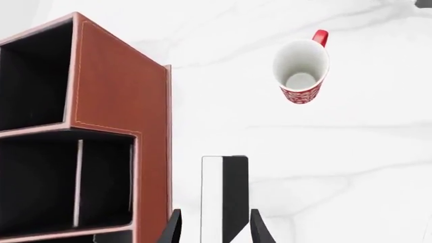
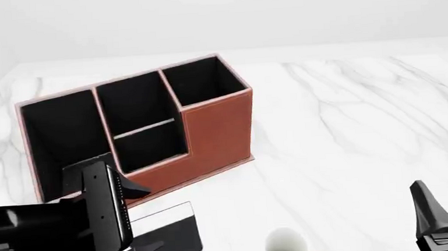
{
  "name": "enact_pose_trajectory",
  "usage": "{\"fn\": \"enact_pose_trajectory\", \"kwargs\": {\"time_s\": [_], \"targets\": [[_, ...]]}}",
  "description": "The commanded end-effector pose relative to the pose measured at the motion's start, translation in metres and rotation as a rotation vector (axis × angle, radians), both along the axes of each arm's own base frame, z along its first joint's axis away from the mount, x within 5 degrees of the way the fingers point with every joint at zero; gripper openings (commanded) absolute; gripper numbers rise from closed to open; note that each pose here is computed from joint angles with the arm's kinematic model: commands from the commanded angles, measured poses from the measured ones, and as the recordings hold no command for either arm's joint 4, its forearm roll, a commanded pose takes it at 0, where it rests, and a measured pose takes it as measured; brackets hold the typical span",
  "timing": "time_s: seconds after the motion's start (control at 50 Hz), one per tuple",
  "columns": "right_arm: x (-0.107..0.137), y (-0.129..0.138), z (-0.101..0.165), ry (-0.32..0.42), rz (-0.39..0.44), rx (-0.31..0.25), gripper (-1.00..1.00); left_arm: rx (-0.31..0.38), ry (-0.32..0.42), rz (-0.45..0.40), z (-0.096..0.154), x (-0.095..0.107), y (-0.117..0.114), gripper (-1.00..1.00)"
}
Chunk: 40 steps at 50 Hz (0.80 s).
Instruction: Pick up the book and place it in the front compartment of the caddy.
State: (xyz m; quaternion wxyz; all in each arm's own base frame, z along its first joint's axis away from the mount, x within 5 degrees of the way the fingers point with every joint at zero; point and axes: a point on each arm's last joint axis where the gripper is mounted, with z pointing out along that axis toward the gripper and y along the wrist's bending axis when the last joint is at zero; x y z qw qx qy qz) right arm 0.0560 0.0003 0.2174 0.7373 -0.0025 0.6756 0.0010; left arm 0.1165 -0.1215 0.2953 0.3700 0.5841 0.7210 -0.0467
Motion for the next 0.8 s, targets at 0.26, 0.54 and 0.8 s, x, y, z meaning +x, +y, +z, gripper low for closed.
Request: {"fn": "enact_pose_trajectory", "kwargs": {"time_s": [0.26, 0.54, 0.8], "targets": [[0.0, 0.0, 0.0, 0.0, 0.0, 0.0, 1.0, -0.01, 0.041, 0.038, -0.029, 0.01, -0.01, 1.0], [0.0, 0.0, 0.0, 0.0, 0.0, 0.0, 1.0, -0.029, 0.051, 0.054, -0.037, 0.011, -0.013, 1.0], [0.0, 0.0, 0.0, 0.0, 0.0, 0.0, 1.0, -0.027, 0.054, 0.06, -0.041, 0.012, -0.013, 1.0]]}}
